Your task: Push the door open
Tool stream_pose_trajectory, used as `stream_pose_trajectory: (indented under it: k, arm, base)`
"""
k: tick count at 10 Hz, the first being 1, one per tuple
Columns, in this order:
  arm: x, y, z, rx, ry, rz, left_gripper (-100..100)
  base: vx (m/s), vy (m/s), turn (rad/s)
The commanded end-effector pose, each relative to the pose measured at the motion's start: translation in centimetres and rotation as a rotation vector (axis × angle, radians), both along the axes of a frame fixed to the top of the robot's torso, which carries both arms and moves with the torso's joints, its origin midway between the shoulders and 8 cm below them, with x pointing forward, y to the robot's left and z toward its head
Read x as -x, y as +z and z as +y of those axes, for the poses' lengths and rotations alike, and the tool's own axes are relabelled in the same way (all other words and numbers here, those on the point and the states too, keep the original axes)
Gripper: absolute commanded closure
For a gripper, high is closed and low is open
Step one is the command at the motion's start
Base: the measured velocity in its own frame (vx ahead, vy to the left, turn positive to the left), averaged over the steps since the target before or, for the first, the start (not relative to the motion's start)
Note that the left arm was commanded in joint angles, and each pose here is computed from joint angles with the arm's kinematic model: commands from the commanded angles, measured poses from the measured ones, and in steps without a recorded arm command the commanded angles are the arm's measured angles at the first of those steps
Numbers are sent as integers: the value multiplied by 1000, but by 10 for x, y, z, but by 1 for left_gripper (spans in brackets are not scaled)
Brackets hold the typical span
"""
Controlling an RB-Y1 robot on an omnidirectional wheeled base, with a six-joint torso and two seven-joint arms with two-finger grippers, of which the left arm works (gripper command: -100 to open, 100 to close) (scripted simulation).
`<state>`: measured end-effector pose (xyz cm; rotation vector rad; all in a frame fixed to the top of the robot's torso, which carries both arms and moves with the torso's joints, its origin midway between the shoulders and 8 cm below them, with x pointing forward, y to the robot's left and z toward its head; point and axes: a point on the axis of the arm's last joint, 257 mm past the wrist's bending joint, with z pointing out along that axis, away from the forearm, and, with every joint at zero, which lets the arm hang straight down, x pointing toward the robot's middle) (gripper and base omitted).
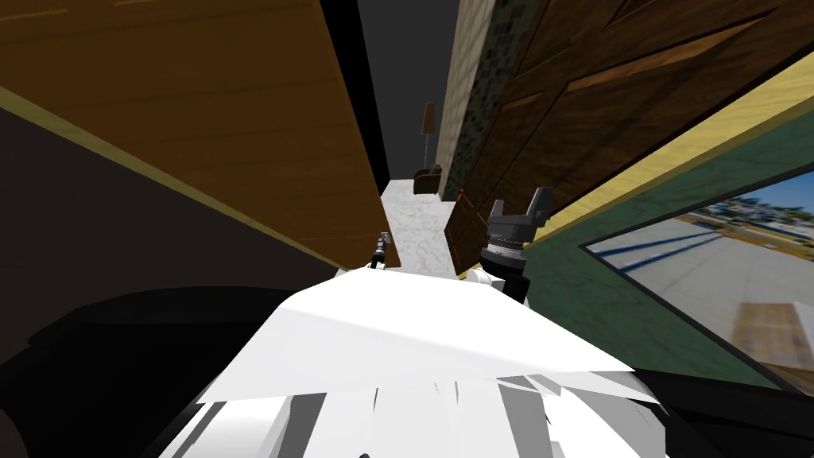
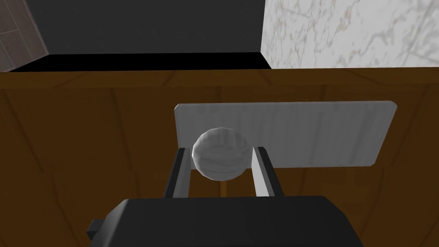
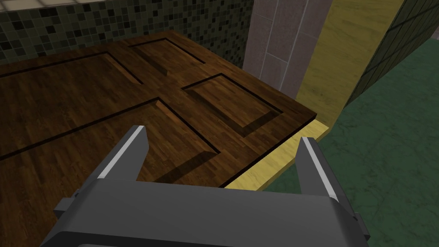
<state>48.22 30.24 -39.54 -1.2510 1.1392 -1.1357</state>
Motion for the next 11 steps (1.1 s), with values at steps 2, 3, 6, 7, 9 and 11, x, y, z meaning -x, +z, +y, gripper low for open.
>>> stream_pose_trajectory:
  k: [2,3,6,7,9,11]
  arm:
    - [0,7,25,-10,62,-15,100]
    - [3,7,34,-12,89,-17,100]
    - [6,9,49,-14,130,-19,100]
    - [10,9,59,-16,159,-21,100]
    - [17,11,80,-18,220,-23,100]
    - [24,11,96,-19,268,-24,100]
  base:
    - [173,-5,-46]
    - [181,-17,-47]
    - [130,-2,-35]
    - [121,-16,-57]
    - [172,-11,-56]
    - [171,9,-51]
